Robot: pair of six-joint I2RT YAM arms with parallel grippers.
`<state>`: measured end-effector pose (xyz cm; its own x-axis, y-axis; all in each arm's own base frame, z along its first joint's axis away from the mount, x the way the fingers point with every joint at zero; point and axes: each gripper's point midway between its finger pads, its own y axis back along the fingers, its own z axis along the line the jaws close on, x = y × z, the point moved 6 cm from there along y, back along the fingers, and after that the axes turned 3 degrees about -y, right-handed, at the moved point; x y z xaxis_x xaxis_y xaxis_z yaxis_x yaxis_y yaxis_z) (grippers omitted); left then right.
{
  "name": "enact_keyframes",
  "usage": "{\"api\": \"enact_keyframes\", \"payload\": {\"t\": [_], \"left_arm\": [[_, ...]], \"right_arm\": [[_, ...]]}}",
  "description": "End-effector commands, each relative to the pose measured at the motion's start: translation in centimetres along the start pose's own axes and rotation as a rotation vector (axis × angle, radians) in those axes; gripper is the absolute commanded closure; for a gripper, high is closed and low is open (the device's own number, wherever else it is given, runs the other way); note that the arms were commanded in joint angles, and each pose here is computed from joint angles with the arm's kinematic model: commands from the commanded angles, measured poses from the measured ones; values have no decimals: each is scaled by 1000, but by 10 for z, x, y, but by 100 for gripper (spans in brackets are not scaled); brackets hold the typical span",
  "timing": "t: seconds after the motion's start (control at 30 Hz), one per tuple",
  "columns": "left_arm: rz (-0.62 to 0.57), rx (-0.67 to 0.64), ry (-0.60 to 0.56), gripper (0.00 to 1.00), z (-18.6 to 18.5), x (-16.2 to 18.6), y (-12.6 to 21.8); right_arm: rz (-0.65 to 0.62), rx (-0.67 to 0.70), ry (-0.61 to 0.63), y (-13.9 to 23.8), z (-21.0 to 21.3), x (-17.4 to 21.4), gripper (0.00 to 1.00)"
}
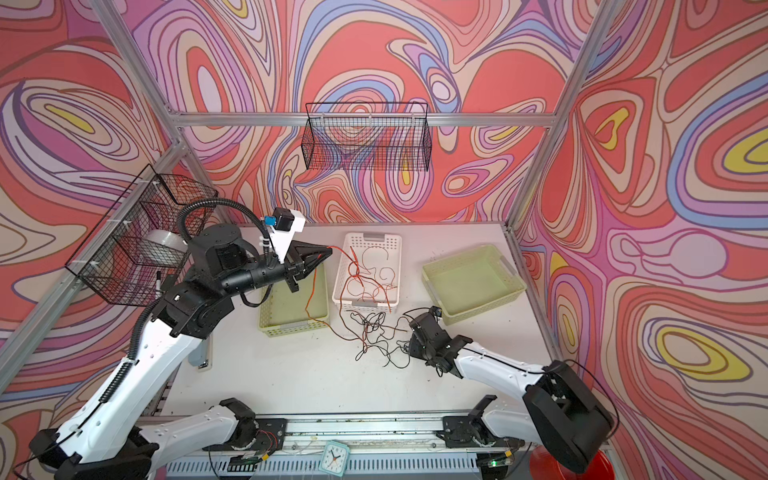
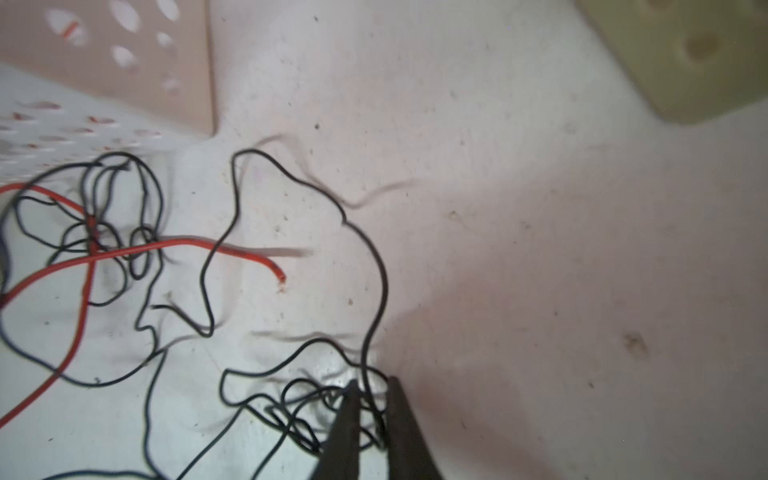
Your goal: Untangle the cables
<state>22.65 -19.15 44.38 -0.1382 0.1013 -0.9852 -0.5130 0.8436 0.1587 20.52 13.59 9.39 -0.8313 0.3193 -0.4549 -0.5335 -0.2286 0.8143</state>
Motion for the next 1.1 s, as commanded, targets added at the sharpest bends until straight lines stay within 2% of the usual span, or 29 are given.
{"api": "enact_keyframes", "payload": {"t": [0.0,0.1,0.27,0.33,0.4,0.47,0.57,0.73,0.83,0.93,1.07], "left_arm": [[-6,31,27,100,0,4,-4],[-9,40,42,100,2,7,-9],[3,57,62,100,5,13,-18],[10,63,74,100,6,16,-21],[16,65,79,100,7,18,-24],[21,58,82,100,9,21,-26],[28,49,90,100,10,23,-28],[47,32,93,100,11,29,-34],[16,13,80,100,12,25,-37],[3,-3,84,100,13,23,-39],[-7,-12,79,100,12,19,-40]], "right_arm": [[-231,-104,134,47,26,-42,51],[-390,-179,256,91,41,-66,41],[-448,-314,412,131,67,-79,28],[-450,-395,445,142,82,-83,27],[-448,-538,479,154,102,-84,27],[-434,-652,505,163,118,-83,31],[-407,-746,537,172,137,-80,38],[-371,-842,557,178,168,-75,48],[-330,-867,575,171,185,-69,45],[-327,-876,538,154,195,-64,35],[-309,-860,505,130,209,-59,33]]}}
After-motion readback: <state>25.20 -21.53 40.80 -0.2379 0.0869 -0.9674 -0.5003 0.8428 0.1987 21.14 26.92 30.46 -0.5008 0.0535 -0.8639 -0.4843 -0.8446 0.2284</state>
